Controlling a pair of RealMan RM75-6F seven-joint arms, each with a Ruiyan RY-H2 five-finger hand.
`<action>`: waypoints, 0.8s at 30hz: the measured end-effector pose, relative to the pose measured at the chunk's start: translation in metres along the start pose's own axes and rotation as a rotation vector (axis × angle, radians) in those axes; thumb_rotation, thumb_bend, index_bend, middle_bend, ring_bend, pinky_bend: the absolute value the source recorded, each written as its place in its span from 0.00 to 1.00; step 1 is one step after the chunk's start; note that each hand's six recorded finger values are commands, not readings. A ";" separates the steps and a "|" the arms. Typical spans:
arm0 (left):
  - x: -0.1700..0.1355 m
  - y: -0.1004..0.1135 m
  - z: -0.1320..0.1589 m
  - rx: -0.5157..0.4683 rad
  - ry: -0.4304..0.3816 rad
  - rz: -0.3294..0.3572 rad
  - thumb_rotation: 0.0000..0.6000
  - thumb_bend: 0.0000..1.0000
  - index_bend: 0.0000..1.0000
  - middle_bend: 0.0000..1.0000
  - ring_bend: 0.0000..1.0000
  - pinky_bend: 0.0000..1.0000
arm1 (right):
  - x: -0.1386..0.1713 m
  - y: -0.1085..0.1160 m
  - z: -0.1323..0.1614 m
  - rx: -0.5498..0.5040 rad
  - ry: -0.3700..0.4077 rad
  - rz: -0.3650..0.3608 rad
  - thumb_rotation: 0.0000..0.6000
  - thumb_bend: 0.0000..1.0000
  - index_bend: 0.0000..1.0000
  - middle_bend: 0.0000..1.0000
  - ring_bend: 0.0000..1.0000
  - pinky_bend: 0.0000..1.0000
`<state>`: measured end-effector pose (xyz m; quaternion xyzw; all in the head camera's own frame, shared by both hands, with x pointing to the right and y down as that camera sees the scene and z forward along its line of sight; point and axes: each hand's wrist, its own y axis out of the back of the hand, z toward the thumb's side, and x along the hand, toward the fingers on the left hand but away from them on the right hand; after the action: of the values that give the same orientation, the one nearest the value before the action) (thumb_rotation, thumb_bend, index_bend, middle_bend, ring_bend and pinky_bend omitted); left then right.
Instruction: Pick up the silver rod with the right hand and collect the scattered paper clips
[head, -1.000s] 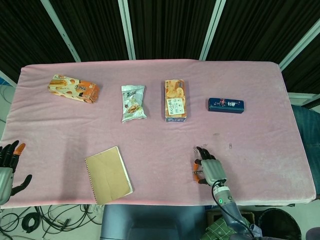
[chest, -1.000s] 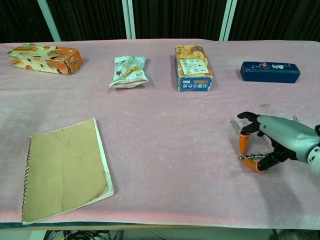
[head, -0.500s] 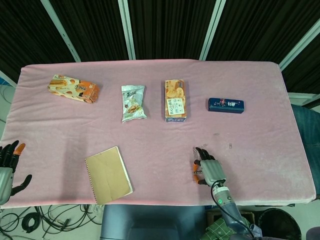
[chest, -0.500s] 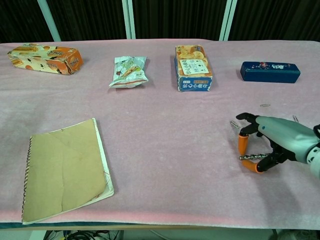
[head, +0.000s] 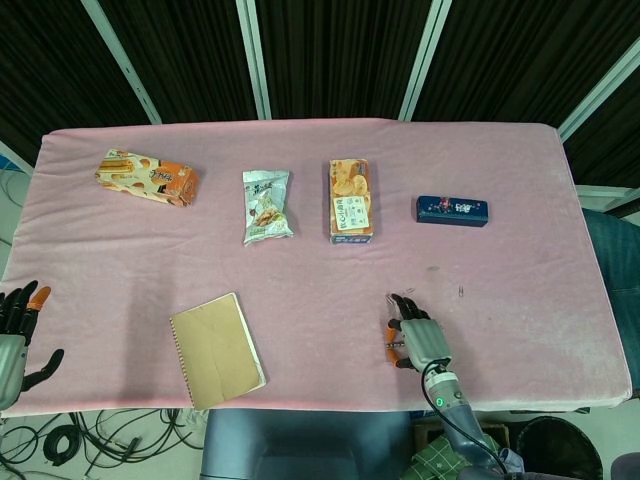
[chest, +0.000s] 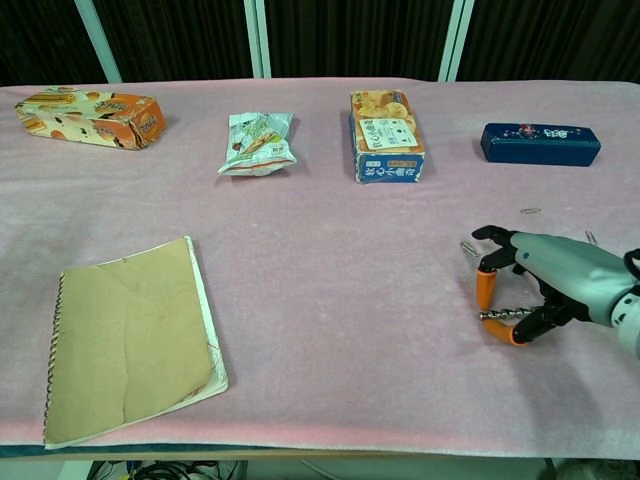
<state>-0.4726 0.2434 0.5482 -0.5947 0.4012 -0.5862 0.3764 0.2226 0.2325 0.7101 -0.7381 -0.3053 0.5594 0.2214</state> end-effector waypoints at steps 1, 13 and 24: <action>0.000 0.000 0.000 0.000 0.001 0.000 1.00 0.28 0.01 0.00 0.00 0.00 | 0.000 0.000 0.000 0.000 0.001 0.001 1.00 0.27 0.54 0.00 0.03 0.21; 0.000 0.000 -0.001 -0.001 0.003 0.001 1.00 0.28 0.01 0.00 0.00 0.00 | -0.001 -0.002 0.001 0.002 -0.001 0.006 1.00 0.30 0.54 0.00 0.03 0.21; 0.000 0.000 -0.001 0.000 0.004 0.002 1.00 0.28 0.01 0.00 0.00 0.00 | -0.001 -0.003 0.000 0.006 -0.003 0.011 1.00 0.30 0.56 0.00 0.03 0.21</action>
<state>-0.4731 0.2432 0.5481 -0.5932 0.4025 -0.5870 0.3762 0.2214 0.2345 0.7129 -0.7385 -0.2997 0.5625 0.2201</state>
